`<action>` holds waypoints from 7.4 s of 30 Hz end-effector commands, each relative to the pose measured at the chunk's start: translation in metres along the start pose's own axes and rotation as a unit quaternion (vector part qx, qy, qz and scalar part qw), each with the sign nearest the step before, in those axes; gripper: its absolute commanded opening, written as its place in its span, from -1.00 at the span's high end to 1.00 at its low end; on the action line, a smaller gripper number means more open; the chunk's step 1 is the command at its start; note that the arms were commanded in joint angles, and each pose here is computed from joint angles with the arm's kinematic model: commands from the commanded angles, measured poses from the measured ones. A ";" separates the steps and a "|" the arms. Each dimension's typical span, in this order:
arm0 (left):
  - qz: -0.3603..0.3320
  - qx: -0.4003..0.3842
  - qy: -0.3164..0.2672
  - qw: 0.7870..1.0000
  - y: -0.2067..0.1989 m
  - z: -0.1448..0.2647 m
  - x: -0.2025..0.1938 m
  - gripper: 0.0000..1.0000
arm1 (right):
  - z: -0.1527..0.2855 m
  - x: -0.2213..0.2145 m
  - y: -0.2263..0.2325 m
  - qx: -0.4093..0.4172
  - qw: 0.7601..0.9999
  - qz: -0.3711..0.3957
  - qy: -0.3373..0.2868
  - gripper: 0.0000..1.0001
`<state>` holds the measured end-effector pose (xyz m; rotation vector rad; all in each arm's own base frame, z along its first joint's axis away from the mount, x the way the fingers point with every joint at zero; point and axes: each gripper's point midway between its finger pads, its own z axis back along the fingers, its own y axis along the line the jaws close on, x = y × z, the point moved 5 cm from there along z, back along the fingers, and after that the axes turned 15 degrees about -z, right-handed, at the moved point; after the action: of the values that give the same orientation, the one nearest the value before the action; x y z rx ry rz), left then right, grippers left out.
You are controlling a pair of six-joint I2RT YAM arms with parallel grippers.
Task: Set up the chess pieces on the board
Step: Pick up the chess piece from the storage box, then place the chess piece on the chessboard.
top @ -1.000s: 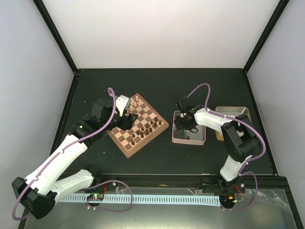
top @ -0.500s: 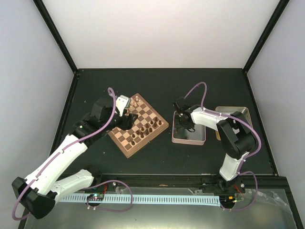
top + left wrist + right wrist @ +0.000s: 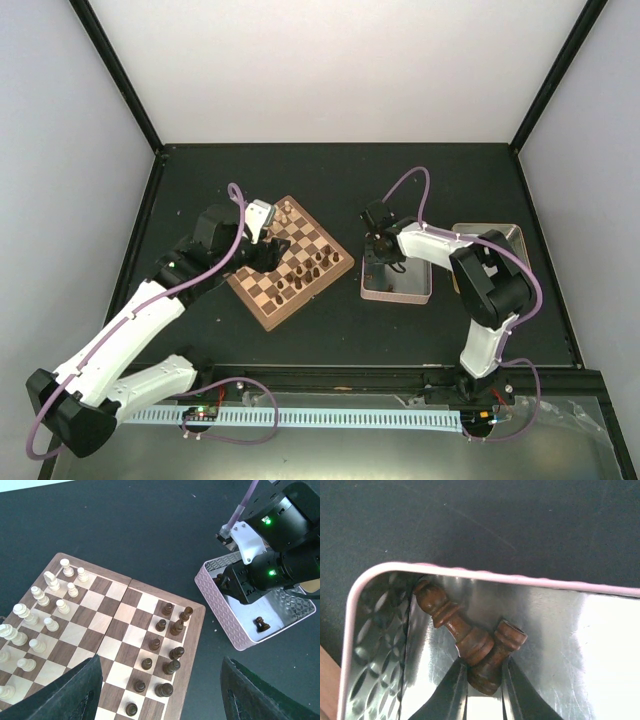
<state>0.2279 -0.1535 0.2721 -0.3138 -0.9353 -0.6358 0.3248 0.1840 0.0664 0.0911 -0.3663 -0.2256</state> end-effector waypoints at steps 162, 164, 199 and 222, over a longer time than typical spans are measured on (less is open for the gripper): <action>0.029 0.024 0.270 0.962 -0.039 -0.072 -0.096 0.91 | 0.088 -0.032 -0.029 0.245 0.952 -0.005 -0.183 0.81; 0.037 0.029 0.254 0.966 -0.038 -0.069 -0.088 0.87 | 0.088 -0.032 -0.029 0.244 0.952 -0.005 -0.182 0.81; 0.073 0.068 0.284 0.954 -0.006 -0.114 -0.086 0.51 | 0.086 -0.036 -0.032 0.245 0.953 -0.007 -0.180 0.81; 0.079 0.020 0.311 0.947 -0.017 -0.101 -0.093 0.90 | 0.085 -0.034 -0.032 0.240 0.953 -0.006 -0.183 0.82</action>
<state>0.2455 -0.1827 0.1222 -0.0903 -0.3059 -0.5038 0.2505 0.1558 0.1214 0.5313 -0.7499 -0.1479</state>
